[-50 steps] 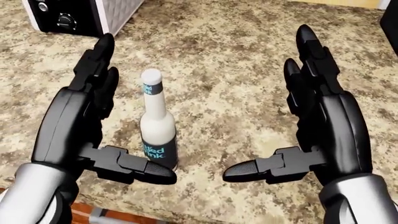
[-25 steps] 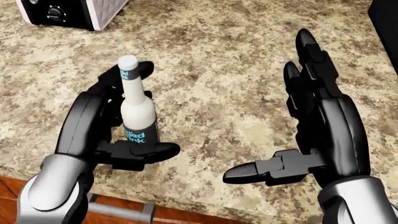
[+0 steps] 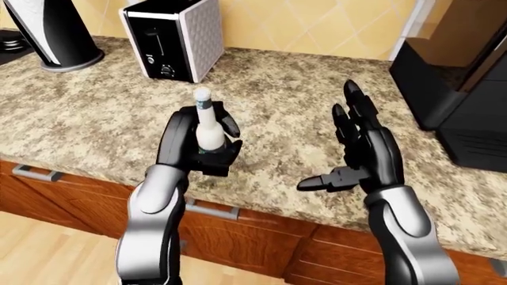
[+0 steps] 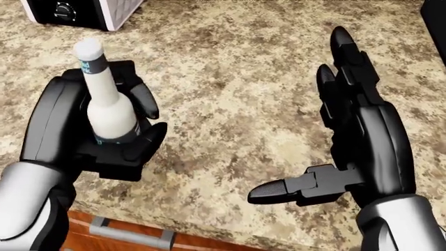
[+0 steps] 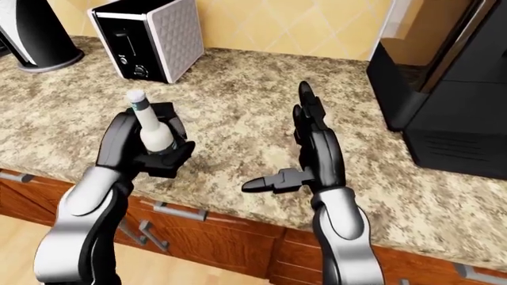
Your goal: Move the drinks to the dining counter.
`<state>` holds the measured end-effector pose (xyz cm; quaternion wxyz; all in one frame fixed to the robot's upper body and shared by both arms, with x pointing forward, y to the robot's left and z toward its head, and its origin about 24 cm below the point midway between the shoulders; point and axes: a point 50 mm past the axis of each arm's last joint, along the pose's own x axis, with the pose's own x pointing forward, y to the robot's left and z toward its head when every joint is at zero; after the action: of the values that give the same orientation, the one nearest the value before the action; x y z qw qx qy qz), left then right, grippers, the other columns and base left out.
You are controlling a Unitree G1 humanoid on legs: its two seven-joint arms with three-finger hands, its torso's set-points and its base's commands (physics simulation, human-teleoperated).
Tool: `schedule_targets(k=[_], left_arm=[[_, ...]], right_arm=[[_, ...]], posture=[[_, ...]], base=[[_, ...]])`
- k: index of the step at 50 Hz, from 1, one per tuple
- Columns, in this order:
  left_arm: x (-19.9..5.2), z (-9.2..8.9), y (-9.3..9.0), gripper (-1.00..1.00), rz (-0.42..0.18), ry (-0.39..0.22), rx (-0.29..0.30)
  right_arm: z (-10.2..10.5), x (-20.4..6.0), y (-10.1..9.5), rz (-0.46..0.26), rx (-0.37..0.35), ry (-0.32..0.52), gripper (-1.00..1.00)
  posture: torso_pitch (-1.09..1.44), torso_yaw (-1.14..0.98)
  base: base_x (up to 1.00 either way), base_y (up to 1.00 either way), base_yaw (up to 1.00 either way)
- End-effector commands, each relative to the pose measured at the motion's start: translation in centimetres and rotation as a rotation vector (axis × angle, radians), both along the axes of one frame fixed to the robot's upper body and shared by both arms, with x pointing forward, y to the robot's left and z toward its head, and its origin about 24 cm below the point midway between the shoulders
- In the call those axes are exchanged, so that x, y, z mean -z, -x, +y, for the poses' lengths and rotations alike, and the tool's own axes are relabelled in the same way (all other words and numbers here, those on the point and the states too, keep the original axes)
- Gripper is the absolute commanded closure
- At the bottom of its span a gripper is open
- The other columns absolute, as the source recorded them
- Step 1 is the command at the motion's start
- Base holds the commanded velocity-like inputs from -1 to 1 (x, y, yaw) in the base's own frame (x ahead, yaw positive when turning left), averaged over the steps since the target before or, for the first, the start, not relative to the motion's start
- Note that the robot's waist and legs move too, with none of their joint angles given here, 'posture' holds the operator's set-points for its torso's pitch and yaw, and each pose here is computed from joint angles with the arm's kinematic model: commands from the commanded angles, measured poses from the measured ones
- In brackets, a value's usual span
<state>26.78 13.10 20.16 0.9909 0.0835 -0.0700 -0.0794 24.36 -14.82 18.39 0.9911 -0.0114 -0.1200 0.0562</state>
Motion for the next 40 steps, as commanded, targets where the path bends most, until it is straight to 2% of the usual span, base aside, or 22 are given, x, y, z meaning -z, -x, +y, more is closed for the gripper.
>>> schedule_targets(k=[1,6,16,26,38,40], left_arm=[[-1.9,0.1,0.6,1.0,-0.078,0.008,0.006],[-3.8,0.6,1.4,1.0,-0.111,0.009,-0.001],[-4.1,1.2,1.6,1.0,-0.126,0.016,-0.019],[-4.1,1.6,1.7,1.0,-0.128,0.023,-0.029],[-4.6,2.2,1.8,1.0,-0.136,0.025,-0.041],[-4.7,2.2,1.9,1.0,-0.136,0.025,-0.042]], right_arm=[[0.1,-1.7,0.5,-0.091,-0.007,0.001,-1.0],[0.3,-2.2,0.7,-0.1,-0.01,0.009,-1.0],[0.7,-1.9,0.8,-0.105,-0.032,0.019,-1.0],[1.0,-1.9,0.8,-0.095,-0.032,0.03,-1.0],[0.9,-2.1,0.6,-0.089,-0.028,0.023,-1.0],[1.0,-1.9,0.4,-0.082,-0.034,0.022,-1.0]], posture=[[0.0,0.0],[0.0,0.0],[0.0,0.0],[0.0,0.0],[0.0,0.0],[0.0,0.0]], base=[[0.0,0.0,0.0],[0.0,0.0,0.0],[-0.35,0.23,0.0],[-0.42,0.6,0.0],[0.03,0.99,0.0],[0.13,0.0,1.0]])
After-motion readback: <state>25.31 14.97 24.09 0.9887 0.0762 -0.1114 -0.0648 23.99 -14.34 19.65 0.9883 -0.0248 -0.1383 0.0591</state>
